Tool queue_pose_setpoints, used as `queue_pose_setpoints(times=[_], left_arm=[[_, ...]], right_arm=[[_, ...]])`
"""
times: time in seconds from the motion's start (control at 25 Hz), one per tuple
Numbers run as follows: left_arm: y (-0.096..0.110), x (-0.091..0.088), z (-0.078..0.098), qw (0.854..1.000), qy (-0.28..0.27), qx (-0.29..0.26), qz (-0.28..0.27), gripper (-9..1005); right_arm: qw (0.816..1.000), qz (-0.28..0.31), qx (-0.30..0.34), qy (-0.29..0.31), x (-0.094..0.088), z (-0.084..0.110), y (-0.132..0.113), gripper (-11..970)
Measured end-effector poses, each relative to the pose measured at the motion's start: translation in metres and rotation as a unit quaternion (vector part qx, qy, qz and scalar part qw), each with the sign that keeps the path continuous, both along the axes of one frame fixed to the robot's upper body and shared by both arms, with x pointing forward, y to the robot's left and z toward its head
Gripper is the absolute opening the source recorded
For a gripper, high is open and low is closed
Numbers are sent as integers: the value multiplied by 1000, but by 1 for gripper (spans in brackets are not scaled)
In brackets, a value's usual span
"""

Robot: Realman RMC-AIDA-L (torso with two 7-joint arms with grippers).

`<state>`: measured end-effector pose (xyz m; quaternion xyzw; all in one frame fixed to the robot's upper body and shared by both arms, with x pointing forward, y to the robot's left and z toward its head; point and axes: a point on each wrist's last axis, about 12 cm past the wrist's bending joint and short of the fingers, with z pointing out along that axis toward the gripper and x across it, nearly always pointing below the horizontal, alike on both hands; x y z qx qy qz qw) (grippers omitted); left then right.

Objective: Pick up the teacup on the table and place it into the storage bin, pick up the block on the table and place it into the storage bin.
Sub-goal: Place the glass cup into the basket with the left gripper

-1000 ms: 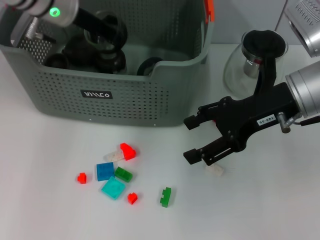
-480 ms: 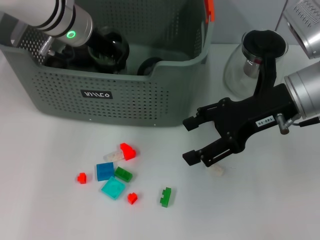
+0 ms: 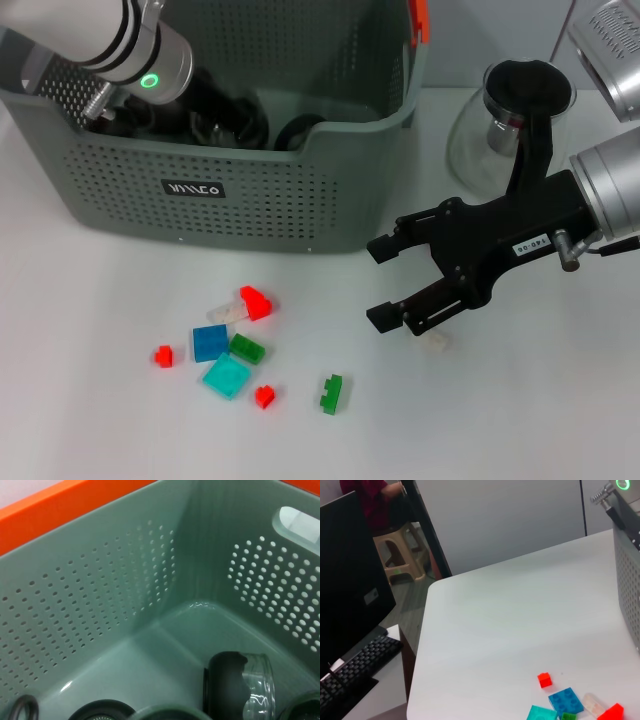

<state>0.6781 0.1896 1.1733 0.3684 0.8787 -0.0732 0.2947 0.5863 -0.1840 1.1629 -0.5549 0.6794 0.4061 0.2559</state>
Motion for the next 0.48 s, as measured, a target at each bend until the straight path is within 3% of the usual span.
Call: queue_pose_setpoints(times=[0.24,0.44,0.48], left_arm=[[-2,0,1,1000,-2,7,-4,152],[0,2,7,1000,-11,6,3,353],[2,3,11,1000,-16,4,9,431]], right_arm=[[1000,0,1,-3,0,0,0,943],[1000,-2,2,-3,1,0,-1,943],[1000,-3,3,-4,1,0,-1,943]])
